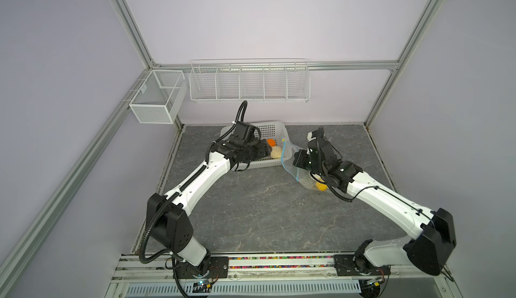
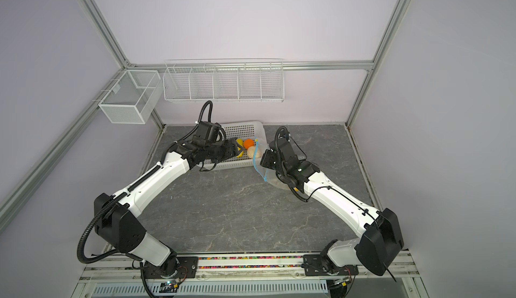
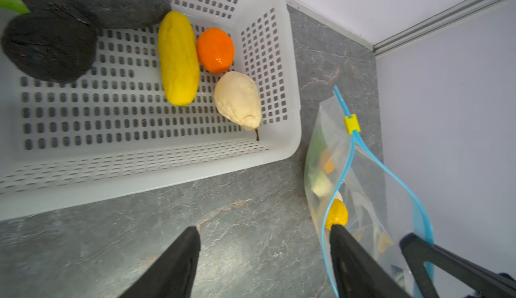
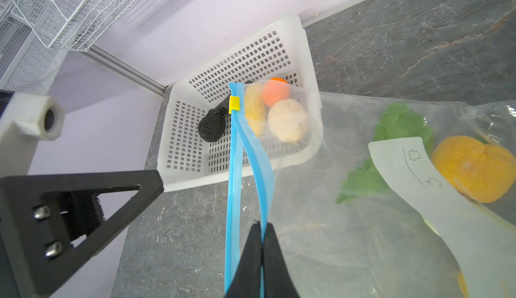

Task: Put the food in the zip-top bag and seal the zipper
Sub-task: 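Raise the left gripper out of the bag and move over the basket, then lower the left gripper onto the long yellow squash and close, then lift the long yellow squash out of the basket with the left gripper, then carry the long yellow squash toward the bag mouth beside the right gripper, then lower the yellow squash into the bag and open the left gripper, then raise the left gripper out of the bag and move over the basket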

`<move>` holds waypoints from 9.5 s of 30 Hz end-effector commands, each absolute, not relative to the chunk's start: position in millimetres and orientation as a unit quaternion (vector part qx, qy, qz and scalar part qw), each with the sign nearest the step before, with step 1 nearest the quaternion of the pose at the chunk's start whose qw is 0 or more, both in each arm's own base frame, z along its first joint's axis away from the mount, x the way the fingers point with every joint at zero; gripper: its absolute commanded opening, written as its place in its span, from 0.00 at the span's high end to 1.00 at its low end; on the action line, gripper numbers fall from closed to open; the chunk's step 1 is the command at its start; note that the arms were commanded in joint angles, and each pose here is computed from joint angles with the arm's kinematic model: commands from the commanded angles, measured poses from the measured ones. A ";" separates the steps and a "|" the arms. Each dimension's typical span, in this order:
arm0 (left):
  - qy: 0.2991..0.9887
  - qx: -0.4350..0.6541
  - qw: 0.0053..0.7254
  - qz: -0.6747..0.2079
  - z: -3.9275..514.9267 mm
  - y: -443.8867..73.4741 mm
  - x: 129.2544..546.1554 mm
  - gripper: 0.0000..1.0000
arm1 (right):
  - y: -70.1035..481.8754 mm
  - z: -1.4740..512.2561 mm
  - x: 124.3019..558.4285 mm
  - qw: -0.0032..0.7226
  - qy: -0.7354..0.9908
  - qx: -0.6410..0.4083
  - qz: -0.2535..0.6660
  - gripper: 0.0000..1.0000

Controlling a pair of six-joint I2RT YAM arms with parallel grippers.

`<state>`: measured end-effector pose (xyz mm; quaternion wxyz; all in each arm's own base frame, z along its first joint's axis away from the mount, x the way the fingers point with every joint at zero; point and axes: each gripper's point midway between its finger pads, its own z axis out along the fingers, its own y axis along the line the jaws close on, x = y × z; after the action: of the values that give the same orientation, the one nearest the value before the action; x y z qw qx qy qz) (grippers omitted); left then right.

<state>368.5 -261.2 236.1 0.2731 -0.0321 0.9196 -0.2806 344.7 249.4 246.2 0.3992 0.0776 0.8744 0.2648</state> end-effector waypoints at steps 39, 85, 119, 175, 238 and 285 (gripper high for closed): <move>0.970 -0.066 0.214 -0.099 100.8 -244.2 516.1 0.39 | 255.9 209.1 368.6 0.375 0.887 0.059 0.263 0.94; 0.973 -0.058 0.194 -0.110 45.3 -258.3 546.1 0.39 | 257.0 199.3 376.3 0.358 0.892 0.066 0.269 0.94; 0.972 -0.071 0.198 -0.108 65.9 -249.7 528.6 0.52 | 252.7 206.7 370.1 0.366 0.888 0.065 0.272 0.94; 0.898 -0.064 0.289 -0.326 267.3 -285.7 410.1 0.59 | 274.9 226.7 372.5 0.378 0.869 0.065 0.313 0.94; 0.826 -0.116 0.389 -0.391 292.9 -317.5 390.4 0.56 | 289.6 302.4 361.8 0.401 0.810 0.132 0.407 0.94; 0.854 -0.091 0.408 -0.311 298.4 -297.0 360.6 0.33 | 280.1 299.5 357.3 0.411 0.809 0.135 0.397 0.94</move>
<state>364.3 -311.1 280.5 0.3976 -0.0901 0.8530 -0.3258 361.7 283.4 289.4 0.3980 0.1314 0.8205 0.3886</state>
